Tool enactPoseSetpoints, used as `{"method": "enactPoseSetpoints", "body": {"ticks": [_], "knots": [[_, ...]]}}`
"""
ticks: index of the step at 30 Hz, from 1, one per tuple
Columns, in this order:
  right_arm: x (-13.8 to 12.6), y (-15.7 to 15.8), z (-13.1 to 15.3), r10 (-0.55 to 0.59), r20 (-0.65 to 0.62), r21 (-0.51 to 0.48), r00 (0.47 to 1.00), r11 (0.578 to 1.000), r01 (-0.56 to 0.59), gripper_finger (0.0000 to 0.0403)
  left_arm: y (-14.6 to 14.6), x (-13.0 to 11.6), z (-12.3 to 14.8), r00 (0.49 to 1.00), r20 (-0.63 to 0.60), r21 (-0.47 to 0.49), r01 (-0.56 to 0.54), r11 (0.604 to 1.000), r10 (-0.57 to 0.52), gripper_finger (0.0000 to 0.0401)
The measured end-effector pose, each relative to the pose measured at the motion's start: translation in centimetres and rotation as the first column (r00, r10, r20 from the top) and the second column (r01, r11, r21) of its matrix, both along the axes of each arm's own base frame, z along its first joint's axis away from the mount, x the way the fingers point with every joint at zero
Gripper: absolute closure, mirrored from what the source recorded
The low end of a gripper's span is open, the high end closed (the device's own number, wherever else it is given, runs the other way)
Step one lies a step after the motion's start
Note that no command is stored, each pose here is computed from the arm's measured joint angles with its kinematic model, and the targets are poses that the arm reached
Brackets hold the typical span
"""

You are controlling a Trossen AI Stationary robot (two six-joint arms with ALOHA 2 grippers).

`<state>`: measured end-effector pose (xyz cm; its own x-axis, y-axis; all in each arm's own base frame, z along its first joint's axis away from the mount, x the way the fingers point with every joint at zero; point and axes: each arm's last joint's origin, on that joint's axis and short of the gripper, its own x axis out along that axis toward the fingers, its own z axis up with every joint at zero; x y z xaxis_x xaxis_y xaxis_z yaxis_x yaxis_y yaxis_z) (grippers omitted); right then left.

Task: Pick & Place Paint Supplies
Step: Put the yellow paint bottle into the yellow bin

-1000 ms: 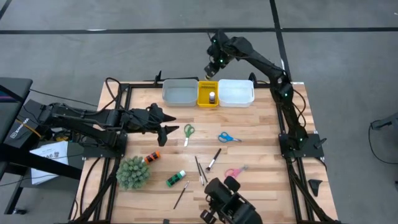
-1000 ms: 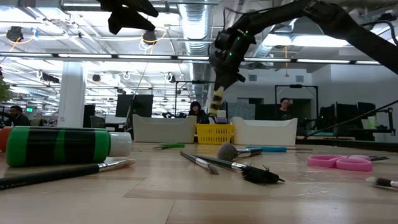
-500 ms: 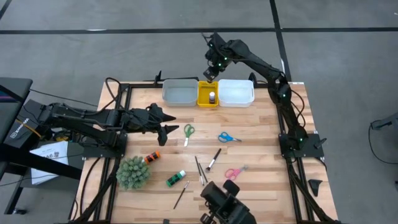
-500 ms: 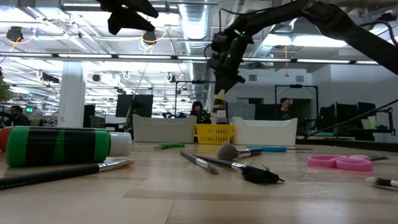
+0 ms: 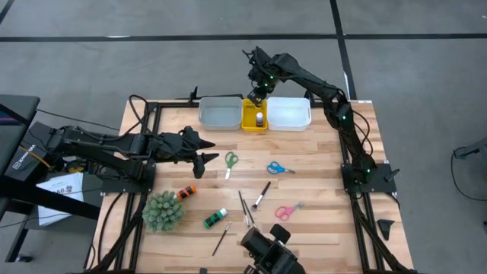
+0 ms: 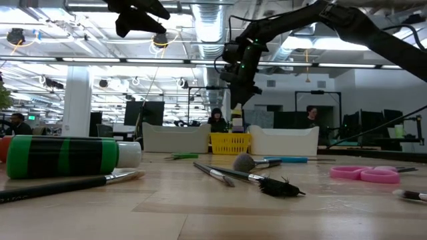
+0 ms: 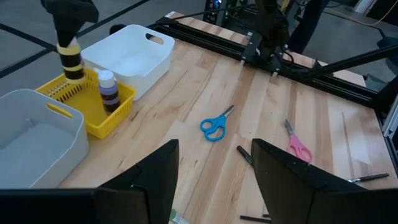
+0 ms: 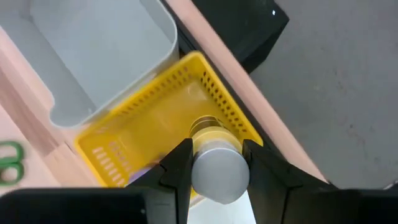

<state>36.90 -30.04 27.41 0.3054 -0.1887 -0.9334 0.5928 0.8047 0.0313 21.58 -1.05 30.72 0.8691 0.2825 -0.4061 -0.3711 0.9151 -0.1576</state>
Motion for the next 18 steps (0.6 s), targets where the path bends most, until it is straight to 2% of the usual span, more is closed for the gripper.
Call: {"method": "enactPoseSetpoints", "body": {"ticks": [15,18], "knots": [[0.72,0.7,-0.08,0.011,-0.012,-0.028,1.0,1.0,-0.012,0.0292,0.0,0.0,-0.01,1.0,-0.004,0.008,0.005,1.0,-0.005,0.0206],[0.77,0.67,-0.99,0.012,-0.034,-0.033,0.999,0.999,-0.013,0.0292,0.0,0.0,-0.01,1.0,-0.004,0.009,0.005,1.0,-0.005,0.0206]]}}
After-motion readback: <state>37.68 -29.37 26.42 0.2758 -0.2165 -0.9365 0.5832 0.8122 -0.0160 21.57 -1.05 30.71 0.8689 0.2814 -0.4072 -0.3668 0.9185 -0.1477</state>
